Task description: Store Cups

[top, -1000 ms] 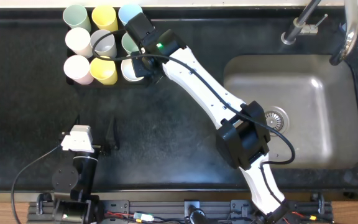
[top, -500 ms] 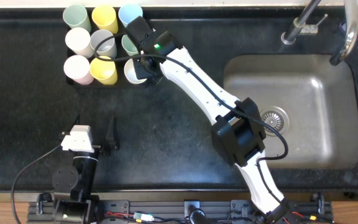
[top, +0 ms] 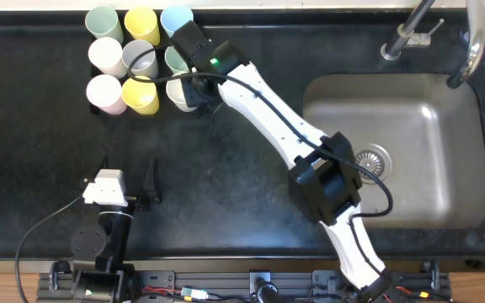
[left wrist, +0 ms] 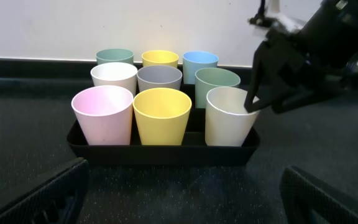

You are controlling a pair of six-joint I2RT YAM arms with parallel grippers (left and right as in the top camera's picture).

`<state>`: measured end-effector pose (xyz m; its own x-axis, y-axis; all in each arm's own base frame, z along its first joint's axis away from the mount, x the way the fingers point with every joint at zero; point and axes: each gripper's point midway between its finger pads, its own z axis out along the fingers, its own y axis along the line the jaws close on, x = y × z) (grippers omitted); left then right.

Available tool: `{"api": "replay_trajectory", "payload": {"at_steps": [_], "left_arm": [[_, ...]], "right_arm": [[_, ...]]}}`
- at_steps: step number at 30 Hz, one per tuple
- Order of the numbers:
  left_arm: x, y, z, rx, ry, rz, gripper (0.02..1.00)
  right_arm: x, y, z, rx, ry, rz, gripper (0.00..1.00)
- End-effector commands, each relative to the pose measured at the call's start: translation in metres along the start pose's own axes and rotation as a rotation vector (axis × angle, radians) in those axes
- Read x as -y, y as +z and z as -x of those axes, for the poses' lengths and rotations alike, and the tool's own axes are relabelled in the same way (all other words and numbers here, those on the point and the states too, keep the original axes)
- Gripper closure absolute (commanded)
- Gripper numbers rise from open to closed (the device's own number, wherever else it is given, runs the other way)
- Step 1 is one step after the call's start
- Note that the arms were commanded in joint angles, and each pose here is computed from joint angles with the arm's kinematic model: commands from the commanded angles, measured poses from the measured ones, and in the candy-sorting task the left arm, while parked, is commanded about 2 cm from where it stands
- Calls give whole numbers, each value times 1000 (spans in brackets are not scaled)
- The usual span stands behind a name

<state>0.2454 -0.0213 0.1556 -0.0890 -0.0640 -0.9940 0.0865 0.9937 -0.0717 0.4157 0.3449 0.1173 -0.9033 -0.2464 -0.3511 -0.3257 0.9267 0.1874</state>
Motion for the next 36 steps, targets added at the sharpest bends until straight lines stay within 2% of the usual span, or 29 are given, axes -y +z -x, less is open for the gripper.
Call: {"api": "replay_trajectory", "payload": {"at_steps": [1,4,7,12,15,19,25,29,36], "left_arm": [[3,0,0,3,15,-18,18],[3,0,0,3,15,-18,18],[3,0,0,3,15,-18,18],[4,0,0,3,15,-18,18],[4,0,0,3,15,-18,18],[3,0,0,3,15,-18,18],[3,0,0,3,15,-18,18],[3,0,0,3,15,-18,18],[3,0,0,3,15,-18,18]], "right_arm": [[12,-150,45,280,-101,60,428],[48,-224,40,372,-131,23,375],[103,-277,17,397,-103,-52,270],[168,-319,-42,418,-146,-123,7],[182,-332,-79,498,-125,-150,3],[178,-331,-129,643,-145,-184,3],[167,-306,-184,827,-161,-167,3],[162,-289,-201,929,-198,-153,5],[179,-248,-209,1074,-207,-212,5]]}}
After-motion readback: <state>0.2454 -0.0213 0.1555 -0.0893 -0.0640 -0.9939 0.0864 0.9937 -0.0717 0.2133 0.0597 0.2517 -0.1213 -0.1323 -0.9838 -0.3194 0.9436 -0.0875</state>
